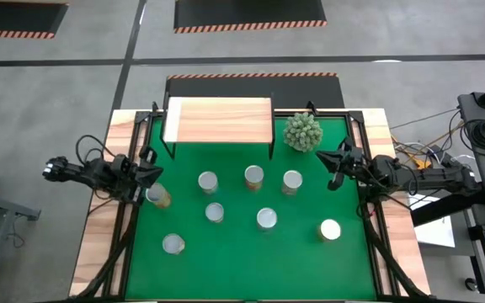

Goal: Pick and place cans onto a shelf
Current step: Put the right canned pineapple on the shelf

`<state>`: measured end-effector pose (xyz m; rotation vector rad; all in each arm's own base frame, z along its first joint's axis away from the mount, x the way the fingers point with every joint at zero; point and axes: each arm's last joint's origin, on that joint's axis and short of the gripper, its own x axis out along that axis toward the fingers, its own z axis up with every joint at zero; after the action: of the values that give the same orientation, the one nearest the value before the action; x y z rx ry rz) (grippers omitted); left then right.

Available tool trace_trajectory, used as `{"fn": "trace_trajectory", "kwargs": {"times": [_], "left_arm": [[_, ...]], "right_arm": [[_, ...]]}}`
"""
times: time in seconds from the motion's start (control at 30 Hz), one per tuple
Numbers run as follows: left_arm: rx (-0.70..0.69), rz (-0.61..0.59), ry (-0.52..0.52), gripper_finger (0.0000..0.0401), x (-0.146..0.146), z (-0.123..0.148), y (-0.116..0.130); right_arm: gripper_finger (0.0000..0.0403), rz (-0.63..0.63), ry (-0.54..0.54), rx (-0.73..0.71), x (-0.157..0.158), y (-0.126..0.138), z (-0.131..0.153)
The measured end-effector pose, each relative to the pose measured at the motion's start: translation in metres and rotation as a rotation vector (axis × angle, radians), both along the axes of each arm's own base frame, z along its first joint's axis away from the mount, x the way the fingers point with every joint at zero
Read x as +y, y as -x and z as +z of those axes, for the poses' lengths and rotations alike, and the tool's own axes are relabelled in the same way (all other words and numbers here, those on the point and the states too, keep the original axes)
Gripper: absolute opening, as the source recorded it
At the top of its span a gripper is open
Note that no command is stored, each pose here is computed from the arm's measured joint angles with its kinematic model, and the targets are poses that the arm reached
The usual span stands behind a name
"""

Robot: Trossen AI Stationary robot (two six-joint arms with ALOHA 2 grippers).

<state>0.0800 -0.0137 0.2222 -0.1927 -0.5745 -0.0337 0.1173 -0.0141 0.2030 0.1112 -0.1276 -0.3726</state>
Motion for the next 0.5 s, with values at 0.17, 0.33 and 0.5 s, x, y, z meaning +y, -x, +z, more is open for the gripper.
{"fn": "trace_trajectory", "kwargs": {"times": [0.17,0.33,0.5], "left_arm": [[-0.056,0.037,0.021,0.0,0.002,0.005,0.003],[-0.133,0.045,0.043,0.0,0.003,0.011,0.008],[-0.132,0.055,0.034,0.0,0.003,0.011,0.008]], "right_arm": [[0.0009,0.001,0.0,0.066,-0.001,-0.016,0.019],[0.0009,-0.001,0.035,0.16,-0.001,-0.031,0.037],[0.0009,0.008,0.044,0.204,-0.001,-0.044,0.059]]}}
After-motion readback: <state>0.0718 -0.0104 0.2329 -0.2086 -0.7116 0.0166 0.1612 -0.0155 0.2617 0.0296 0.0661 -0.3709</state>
